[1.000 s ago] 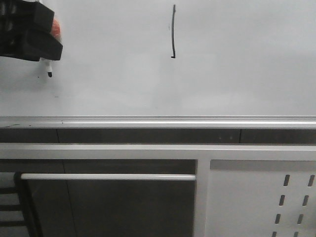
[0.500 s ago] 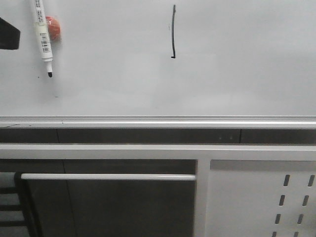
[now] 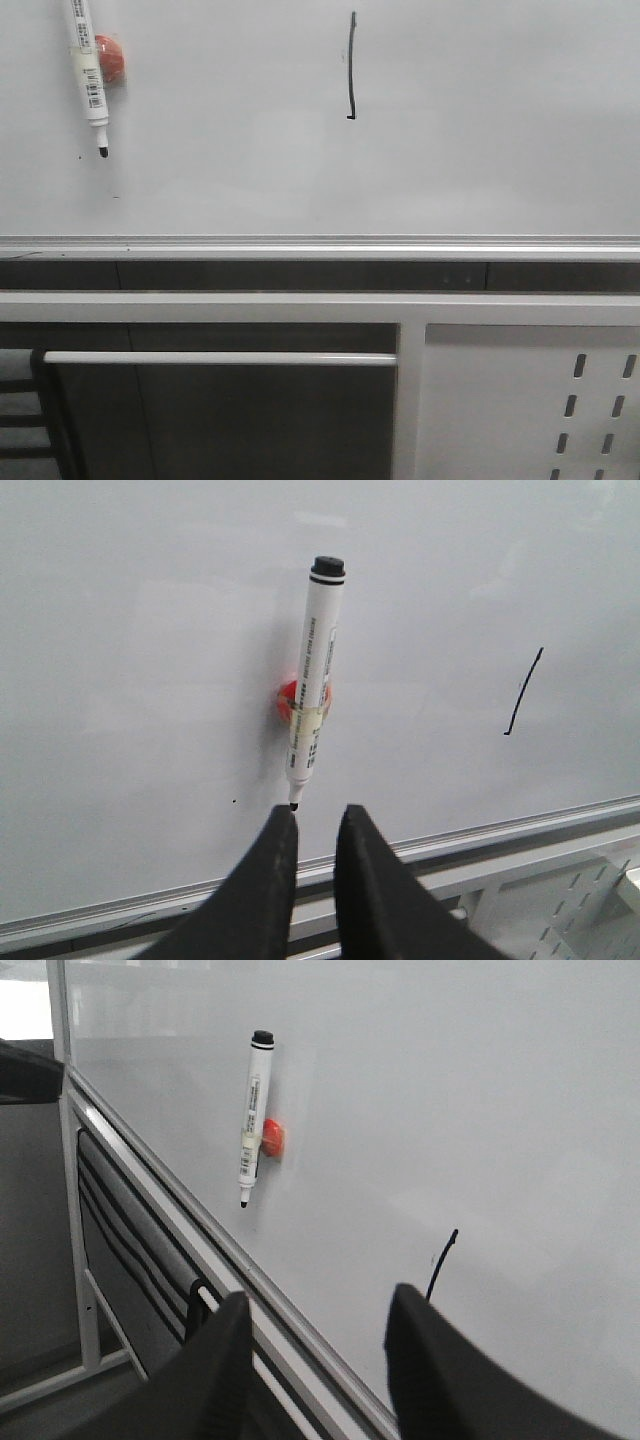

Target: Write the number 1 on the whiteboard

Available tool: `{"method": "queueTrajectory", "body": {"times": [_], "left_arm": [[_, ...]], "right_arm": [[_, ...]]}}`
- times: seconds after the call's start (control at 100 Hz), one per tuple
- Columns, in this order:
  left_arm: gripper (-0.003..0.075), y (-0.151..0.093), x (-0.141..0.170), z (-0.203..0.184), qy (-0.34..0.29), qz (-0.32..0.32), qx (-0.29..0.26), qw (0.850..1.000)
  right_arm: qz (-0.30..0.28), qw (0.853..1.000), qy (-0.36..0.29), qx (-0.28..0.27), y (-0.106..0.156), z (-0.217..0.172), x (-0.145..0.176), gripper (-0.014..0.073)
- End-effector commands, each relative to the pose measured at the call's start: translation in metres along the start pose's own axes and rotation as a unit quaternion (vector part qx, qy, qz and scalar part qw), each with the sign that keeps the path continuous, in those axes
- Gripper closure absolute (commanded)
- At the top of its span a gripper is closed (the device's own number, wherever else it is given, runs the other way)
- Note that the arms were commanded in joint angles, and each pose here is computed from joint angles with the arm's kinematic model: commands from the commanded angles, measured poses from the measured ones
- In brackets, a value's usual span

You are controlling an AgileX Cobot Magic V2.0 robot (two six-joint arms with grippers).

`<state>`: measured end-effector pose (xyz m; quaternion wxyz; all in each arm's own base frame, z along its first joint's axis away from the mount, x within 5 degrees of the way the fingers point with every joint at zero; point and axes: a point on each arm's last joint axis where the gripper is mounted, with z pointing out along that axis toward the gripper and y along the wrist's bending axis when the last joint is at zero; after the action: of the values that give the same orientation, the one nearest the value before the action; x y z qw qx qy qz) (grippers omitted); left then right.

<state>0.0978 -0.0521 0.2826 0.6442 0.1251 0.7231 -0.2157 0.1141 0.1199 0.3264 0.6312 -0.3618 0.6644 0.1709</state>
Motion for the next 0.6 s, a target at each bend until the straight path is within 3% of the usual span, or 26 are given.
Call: {"method": "queueTrajectory", "body": {"times": [0.0,0.14,0.59], "left_arm": [[0.0738,-0.003,-0.003,-0.008,-0.023,-0.014,0.015,1.0],[0.0738,-0.002,0.011,-0.019,-0.034,-0.005,0.02,0.999],[0.0738,0.002,0.044,-0.033,-0.037,0.0,0.023,0.999]], "right_arm": [[0.013,1.0,-0.02,-0.006,-0.001,-0.003,-0.01,0.0455],[0.012,1.0,-0.015,-0.008,0.0,-0.003,-0.006,0.0676],[0.012,1.0,-0.016,-0.016,0.008,-0.033,0.034,0.0672]]}}
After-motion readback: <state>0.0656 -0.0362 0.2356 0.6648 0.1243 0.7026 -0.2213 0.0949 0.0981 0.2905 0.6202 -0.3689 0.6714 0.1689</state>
